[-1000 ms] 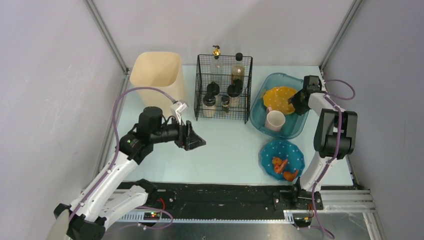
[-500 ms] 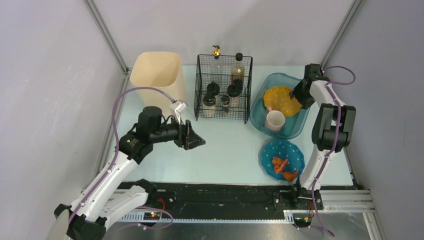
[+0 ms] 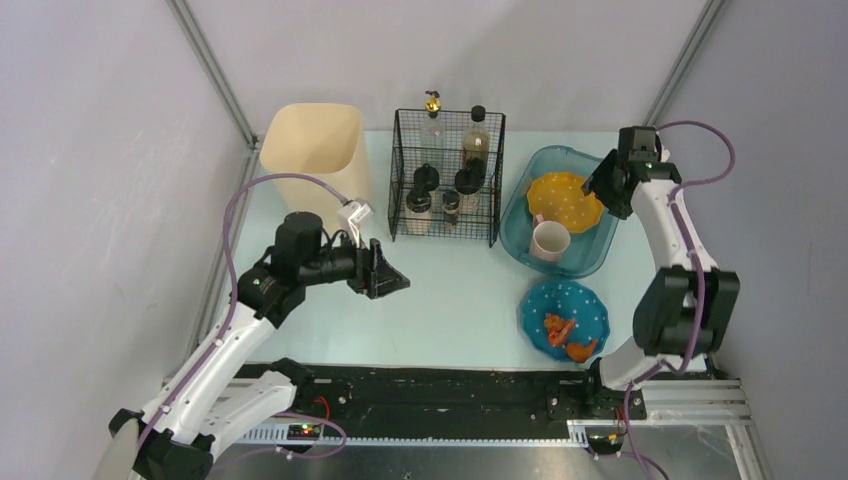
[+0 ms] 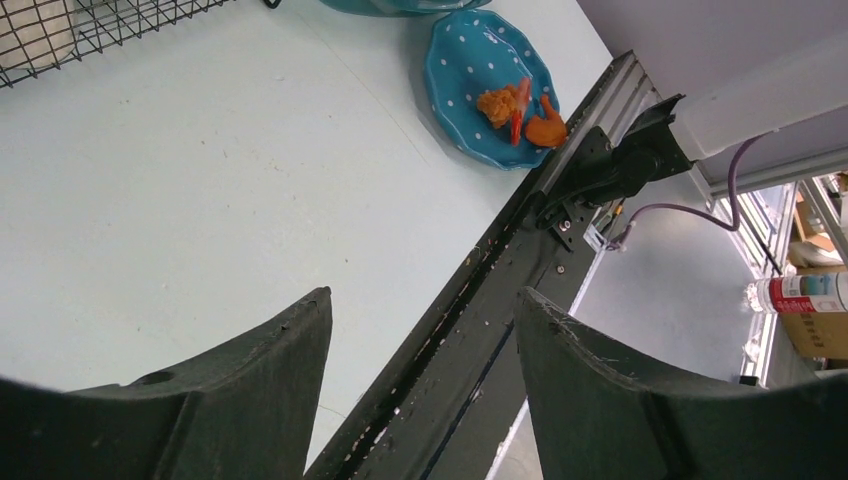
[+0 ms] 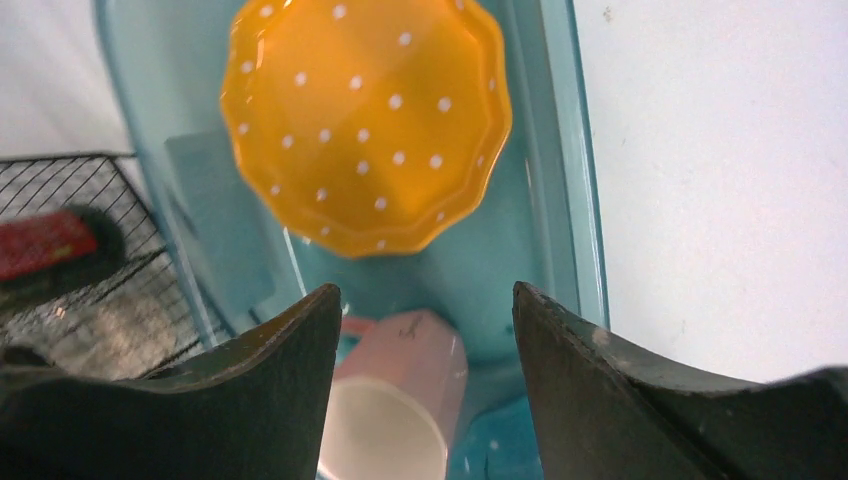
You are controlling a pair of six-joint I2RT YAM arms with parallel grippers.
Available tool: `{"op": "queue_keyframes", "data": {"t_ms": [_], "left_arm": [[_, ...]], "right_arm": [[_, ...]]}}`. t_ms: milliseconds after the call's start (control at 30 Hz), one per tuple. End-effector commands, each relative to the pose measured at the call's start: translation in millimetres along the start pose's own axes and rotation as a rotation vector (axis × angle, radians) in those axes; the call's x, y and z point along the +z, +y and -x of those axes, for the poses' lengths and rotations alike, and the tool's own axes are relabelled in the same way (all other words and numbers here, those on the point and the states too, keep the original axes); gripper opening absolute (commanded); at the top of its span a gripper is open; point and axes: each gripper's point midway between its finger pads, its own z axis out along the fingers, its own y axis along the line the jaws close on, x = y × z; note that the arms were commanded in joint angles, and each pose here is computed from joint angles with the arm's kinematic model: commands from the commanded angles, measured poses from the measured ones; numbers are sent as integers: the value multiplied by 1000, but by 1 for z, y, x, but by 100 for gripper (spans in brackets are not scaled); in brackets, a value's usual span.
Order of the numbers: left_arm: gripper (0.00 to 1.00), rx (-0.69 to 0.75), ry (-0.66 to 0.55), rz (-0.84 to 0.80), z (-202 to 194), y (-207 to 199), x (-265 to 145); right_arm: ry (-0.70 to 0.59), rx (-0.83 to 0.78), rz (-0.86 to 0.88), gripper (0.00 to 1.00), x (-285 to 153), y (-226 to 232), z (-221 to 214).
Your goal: Clear the kitchen counter
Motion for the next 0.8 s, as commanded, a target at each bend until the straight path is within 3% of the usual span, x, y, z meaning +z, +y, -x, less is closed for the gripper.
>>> {"op": "queue_keyframes", "data": {"t_ms": [0,333,467,667,767], "left_arm": [[71,6,-13,-20,1,-3,-1],[75,-9,-10,-12,1,0,1],[75,-7,-16,-1,1,1,1],[76,-21,-12,13,2,6,3],[76,-30,-13,27,3,10,3]], "right_arm": [[-18,-61,37,67,-41,-1,-22],[-4,-282,209,63,-117,18,-112],[82,-345,355,60,-139,28,-159],[223,-444,397,42,-133,19,-225],[258,-466,376,23,-124,11,-244]]}}
